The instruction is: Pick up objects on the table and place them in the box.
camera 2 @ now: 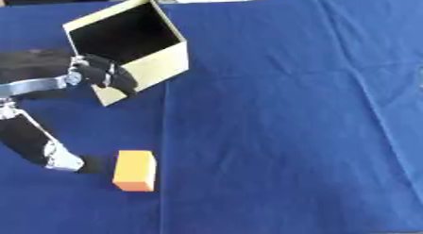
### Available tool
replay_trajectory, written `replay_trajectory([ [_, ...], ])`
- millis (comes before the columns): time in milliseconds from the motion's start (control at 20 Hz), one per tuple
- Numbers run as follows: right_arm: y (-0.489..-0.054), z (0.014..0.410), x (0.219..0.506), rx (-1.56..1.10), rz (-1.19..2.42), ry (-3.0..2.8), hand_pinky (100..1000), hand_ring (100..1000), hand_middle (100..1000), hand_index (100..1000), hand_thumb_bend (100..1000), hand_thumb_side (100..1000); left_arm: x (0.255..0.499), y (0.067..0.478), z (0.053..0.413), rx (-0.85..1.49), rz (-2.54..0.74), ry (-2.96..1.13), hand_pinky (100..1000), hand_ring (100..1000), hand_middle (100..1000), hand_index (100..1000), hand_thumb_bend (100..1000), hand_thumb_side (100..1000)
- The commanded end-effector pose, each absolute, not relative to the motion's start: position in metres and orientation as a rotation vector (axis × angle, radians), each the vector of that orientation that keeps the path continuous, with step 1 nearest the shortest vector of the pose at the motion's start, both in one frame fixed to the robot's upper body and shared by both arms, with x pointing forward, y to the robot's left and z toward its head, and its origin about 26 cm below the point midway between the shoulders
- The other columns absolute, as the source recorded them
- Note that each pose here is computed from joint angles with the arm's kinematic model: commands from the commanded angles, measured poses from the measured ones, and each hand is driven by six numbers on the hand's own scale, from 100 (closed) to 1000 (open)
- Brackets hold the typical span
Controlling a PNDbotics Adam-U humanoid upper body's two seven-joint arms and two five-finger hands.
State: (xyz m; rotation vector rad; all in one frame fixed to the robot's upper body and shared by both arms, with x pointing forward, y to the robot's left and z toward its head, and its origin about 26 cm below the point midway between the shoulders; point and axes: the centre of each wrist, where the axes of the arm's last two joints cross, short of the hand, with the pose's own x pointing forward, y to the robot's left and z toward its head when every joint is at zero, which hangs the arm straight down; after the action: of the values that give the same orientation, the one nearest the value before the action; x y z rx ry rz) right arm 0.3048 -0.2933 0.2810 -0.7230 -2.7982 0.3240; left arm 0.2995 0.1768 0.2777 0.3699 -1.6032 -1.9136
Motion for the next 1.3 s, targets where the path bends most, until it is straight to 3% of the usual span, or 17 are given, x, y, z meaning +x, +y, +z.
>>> replay_trajectory([
  [50, -0.293, 0.290, 0.300, -0.731, 0.334, -2.827, 810, 791, 654, 761, 100, 805, 0.296, 0.174, 0.278, 0.371, -1.909, -1.584, 786, 853, 847, 890, 725, 333],
  [150, -0.293, 0.290, 0.300, -0.730, 0.334, -2.826, 810, 790, 653, 760, 100, 805, 0.296, 0.173, 0.273, 0.373, -1.921, -1.562, 790, 856, 841, 877, 761, 342],
  [300, -0.293, 0.289, 0.300, -0.726, 0.330, -2.826, 809, 788, 649, 759, 100, 807, 0.295, 0.172, 0.264, 0.397, -1.946, -1.525, 807, 874, 829, 862, 884, 349],
  [450, -0.292, 0.289, 0.300, -0.720, 0.331, -2.824, 809, 786, 646, 757, 100, 807, 0.294, 0.172, 0.255, 0.424, -1.970, -1.485, 810, 880, 814, 861, 921, 344],
  [650, -0.292, 0.289, 0.300, -0.714, 0.328, -2.823, 809, 783, 642, 756, 100, 810, 0.294, 0.172, 0.249, 0.438, -1.988, -1.459, 800, 883, 755, 870, 898, 342],
  [700, -0.292, 0.288, 0.300, -0.713, 0.327, -2.822, 809, 782, 640, 755, 100, 810, 0.294, 0.171, 0.248, 0.439, -1.992, -1.455, 791, 882, 743, 863, 853, 325],
  [1000, -0.291, 0.288, 0.301, -0.711, 0.323, -2.822, 809, 779, 635, 752, 100, 812, 0.293, 0.171, 0.244, 0.443, -1.974, -1.465, 766, 874, 742, 854, 835, 329],
  [1300, -0.291, 0.288, 0.301, -0.706, 0.318, -2.821, 808, 777, 630, 750, 100, 814, 0.293, 0.169, 0.244, 0.497, -1.933, -1.551, 754, 863, 741, 849, 761, 376],
])
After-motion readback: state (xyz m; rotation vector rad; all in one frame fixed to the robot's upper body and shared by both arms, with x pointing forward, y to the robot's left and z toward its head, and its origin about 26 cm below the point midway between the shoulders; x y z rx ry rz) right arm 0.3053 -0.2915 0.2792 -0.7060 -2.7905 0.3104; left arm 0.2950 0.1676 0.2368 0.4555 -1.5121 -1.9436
